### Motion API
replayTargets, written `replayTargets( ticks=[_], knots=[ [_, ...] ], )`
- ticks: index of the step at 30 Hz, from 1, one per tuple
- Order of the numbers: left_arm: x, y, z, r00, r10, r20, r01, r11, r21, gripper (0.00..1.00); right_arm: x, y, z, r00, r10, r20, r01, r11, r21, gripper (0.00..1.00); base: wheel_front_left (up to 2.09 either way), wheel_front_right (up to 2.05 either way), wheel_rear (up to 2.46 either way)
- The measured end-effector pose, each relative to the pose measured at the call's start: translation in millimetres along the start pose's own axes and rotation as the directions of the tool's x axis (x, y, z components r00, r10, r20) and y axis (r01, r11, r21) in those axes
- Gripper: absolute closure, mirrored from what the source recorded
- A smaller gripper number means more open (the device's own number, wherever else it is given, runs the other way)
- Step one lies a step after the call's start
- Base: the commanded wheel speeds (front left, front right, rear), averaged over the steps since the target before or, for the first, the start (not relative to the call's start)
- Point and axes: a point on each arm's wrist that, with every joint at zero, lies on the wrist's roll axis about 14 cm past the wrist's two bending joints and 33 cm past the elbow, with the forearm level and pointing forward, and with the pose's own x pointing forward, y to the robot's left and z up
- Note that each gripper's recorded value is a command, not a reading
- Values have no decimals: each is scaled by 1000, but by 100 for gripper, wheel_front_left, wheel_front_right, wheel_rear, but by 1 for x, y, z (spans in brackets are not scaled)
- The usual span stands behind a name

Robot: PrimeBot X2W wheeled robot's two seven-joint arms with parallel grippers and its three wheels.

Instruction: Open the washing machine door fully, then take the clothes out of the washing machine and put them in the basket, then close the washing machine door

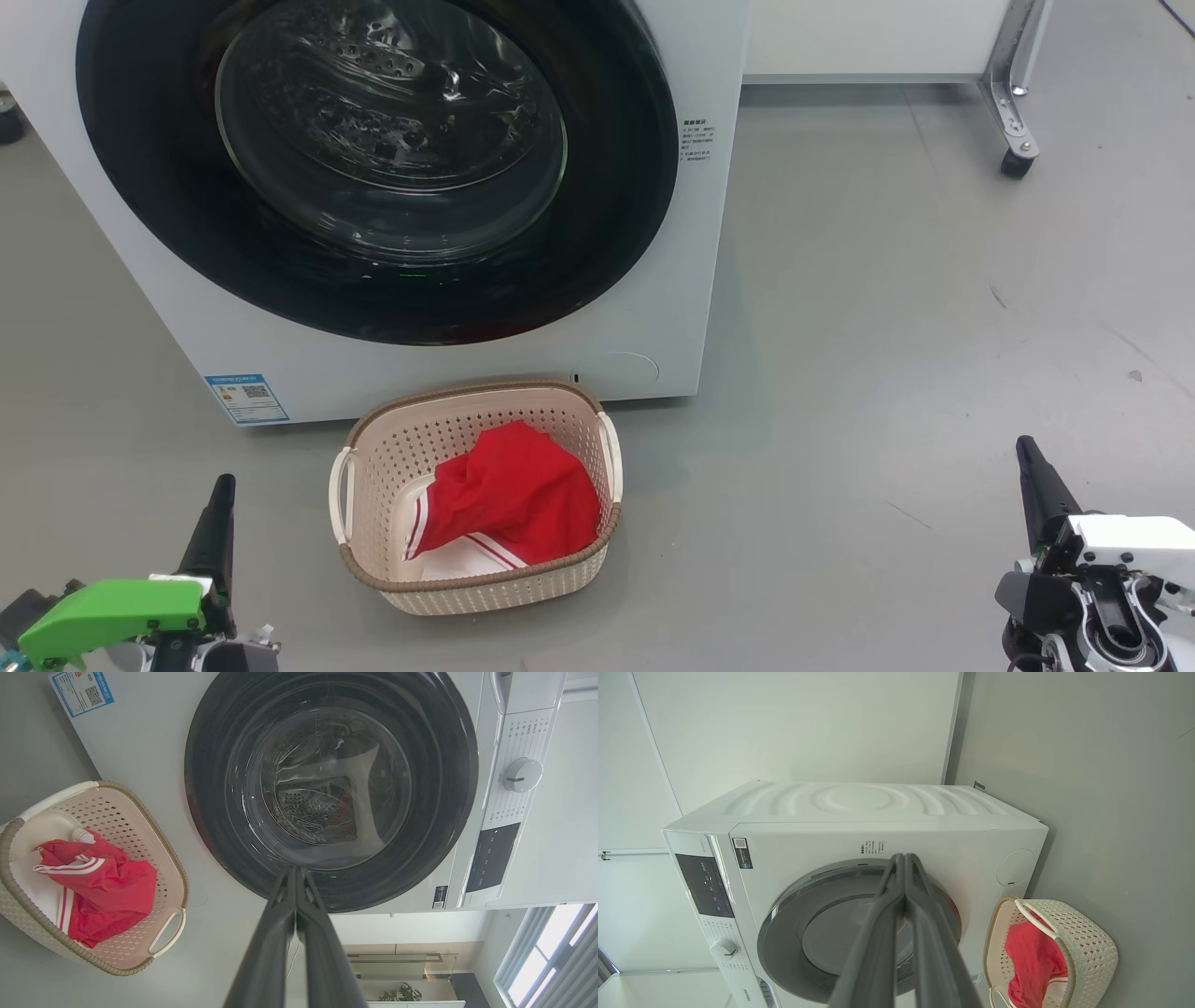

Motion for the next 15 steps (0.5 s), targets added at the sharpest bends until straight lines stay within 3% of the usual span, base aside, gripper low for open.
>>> replayTargets(
  ticks=[15],
  knots=[
    [0,0,0,1000,0,0,0,1000,0,100,0,0,0,1000,0,0,0,1000,0,100,0,0,0]
  ],
)
